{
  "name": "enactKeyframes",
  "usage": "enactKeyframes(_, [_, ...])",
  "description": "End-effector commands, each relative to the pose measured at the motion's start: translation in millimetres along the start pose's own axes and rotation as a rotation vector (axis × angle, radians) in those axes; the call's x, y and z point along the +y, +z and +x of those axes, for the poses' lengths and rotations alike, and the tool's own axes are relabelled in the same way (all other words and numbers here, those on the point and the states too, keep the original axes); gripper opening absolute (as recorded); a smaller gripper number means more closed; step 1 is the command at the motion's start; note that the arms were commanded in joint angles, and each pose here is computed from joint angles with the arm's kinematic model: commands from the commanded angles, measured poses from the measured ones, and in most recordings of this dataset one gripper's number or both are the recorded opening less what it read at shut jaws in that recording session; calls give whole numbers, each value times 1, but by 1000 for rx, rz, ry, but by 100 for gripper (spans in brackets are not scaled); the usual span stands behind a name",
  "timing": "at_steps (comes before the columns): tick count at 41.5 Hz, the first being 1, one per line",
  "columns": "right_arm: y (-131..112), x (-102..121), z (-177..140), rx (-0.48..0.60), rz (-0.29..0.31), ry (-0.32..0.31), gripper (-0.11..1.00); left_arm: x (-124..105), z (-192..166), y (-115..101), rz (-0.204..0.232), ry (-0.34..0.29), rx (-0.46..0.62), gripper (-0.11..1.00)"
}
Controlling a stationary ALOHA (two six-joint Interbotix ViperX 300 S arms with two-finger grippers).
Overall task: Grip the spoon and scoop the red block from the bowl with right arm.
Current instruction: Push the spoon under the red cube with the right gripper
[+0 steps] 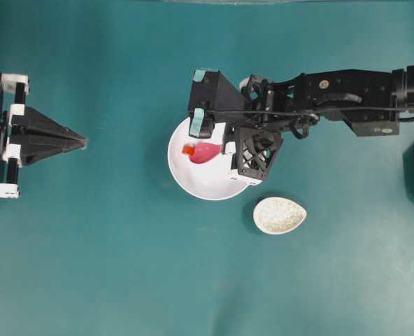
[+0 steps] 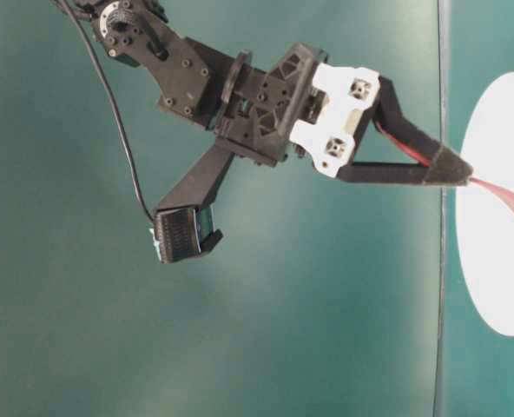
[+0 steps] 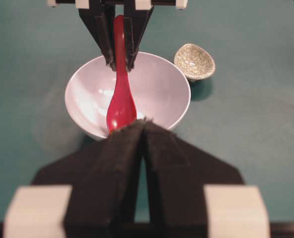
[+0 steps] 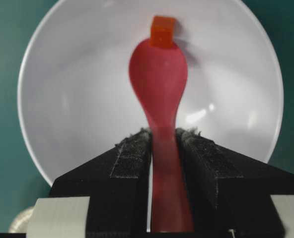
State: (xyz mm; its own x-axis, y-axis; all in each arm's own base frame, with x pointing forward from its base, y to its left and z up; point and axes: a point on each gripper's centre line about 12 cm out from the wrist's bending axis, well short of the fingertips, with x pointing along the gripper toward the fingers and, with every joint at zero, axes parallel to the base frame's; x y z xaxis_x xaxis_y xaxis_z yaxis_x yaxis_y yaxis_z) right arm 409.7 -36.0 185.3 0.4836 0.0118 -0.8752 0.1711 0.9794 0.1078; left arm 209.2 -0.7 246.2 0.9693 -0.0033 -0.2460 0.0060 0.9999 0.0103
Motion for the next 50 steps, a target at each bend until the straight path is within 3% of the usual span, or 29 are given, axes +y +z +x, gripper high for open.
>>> enactKeyframes(1, [14, 3, -11, -59, 6, 12, 25, 0, 1, 9, 4, 2, -28, 0])
enactKeyframes(38, [19, 5, -30, -143, 11, 21, 25, 0, 1, 8, 4, 2, -25, 0])
enactKeyframes(50, [15, 4, -40, -215, 16, 24, 25, 0, 1, 8, 4, 2, -23, 0])
